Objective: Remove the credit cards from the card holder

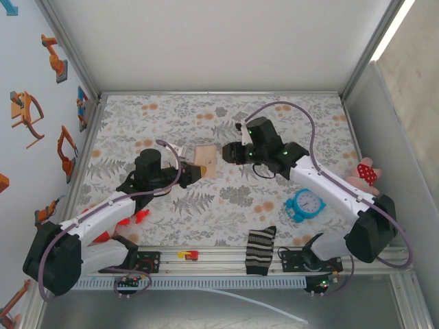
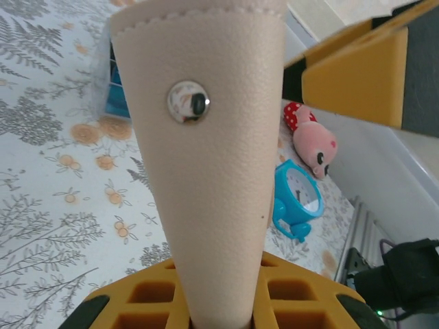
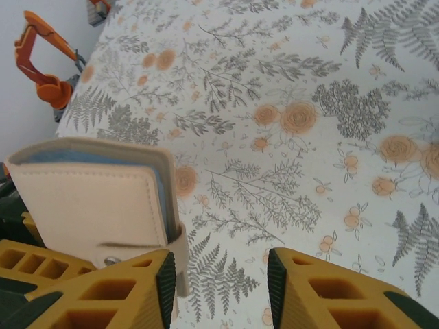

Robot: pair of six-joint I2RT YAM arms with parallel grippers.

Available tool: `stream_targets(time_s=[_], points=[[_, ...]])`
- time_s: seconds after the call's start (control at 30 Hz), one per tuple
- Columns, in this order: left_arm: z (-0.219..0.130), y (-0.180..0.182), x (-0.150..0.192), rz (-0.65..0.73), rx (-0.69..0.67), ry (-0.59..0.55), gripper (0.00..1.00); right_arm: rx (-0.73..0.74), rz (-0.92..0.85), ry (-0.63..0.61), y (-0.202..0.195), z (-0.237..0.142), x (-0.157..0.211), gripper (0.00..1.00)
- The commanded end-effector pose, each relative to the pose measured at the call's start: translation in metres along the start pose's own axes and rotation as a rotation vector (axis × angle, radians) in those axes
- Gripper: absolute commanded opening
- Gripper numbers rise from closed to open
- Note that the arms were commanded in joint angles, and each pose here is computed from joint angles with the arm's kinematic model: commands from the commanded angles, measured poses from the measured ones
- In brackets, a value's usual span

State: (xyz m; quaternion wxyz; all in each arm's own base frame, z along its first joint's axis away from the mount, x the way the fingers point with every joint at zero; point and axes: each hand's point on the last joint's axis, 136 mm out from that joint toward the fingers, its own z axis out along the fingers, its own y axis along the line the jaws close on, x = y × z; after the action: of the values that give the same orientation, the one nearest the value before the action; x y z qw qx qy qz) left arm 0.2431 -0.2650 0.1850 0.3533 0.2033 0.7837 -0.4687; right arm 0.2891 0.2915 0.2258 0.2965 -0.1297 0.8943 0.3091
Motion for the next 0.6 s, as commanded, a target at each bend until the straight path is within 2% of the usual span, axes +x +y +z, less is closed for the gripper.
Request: stream_targets(time_s=[0.0,0.57], points=[[0.002,-0.003,-0.025,0.059,-0.014,-0.073,0.02,0.077,0.034,-0.065,0.002,-0.004,-0.011,0.37],[0.011,0.005,-0.027,0.041,-0.022,-0.089,0.0,0.001,0.058,-0.024,0.046,0.032,-0.007,0.36]])
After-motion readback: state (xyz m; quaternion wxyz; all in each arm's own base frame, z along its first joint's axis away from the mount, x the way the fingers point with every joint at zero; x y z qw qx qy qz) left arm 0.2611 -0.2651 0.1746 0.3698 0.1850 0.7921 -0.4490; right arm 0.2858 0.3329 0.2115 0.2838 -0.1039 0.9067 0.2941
